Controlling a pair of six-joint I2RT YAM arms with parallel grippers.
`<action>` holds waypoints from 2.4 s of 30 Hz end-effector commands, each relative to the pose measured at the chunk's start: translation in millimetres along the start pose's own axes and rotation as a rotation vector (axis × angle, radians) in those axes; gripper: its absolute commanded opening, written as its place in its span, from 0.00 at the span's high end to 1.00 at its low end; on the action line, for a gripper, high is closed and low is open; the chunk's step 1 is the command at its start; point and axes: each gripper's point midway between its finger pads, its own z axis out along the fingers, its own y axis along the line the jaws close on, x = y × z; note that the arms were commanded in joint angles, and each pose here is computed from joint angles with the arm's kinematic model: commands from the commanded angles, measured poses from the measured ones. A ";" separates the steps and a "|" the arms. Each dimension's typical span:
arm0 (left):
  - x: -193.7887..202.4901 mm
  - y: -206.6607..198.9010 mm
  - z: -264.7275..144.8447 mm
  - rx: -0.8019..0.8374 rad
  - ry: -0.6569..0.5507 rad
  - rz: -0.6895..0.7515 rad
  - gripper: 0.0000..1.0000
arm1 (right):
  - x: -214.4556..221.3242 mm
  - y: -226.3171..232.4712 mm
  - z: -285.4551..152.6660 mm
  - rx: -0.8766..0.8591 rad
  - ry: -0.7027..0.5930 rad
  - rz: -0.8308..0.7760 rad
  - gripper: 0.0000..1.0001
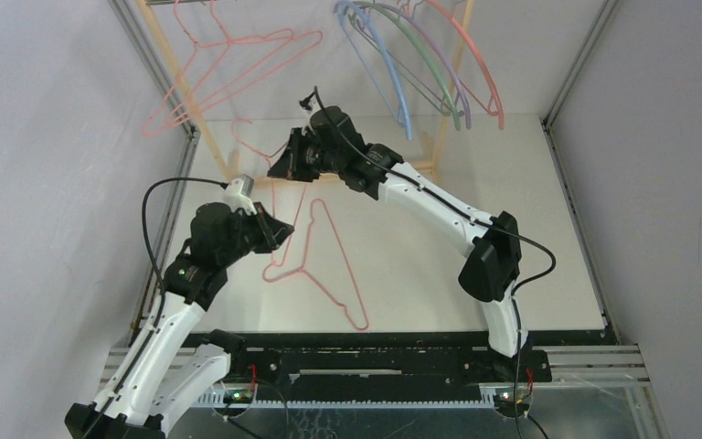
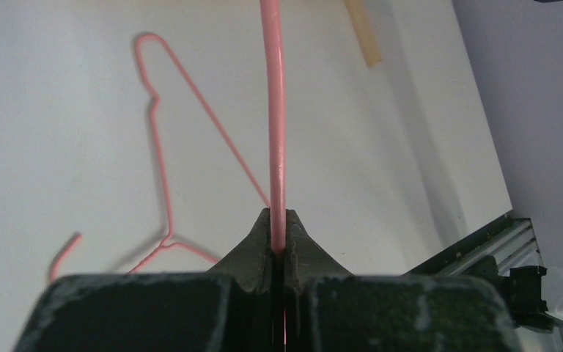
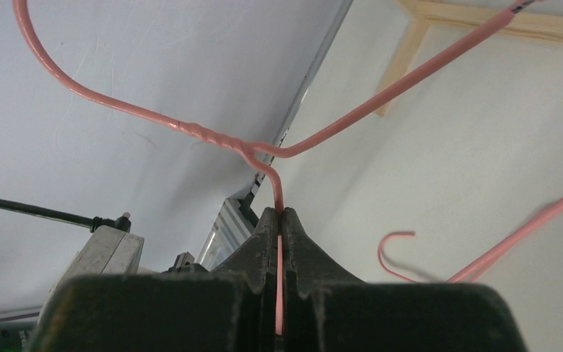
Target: Organize the hangers
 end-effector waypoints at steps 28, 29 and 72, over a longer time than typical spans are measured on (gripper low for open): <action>-197.5 -43.6 46.5 -0.149 -0.168 0.427 1.00 | 69.5 -108.2 -140.7 0.438 0.067 -0.328 0.51; -200.2 -45.0 46.7 -0.150 -0.182 0.431 1.00 | 69.8 -111.9 -141.2 0.440 0.069 -0.321 0.52; -232.0 -4.9 89.7 -0.257 -0.249 0.271 0.53 | 82.3 -180.5 -136.6 0.462 0.238 -0.334 0.53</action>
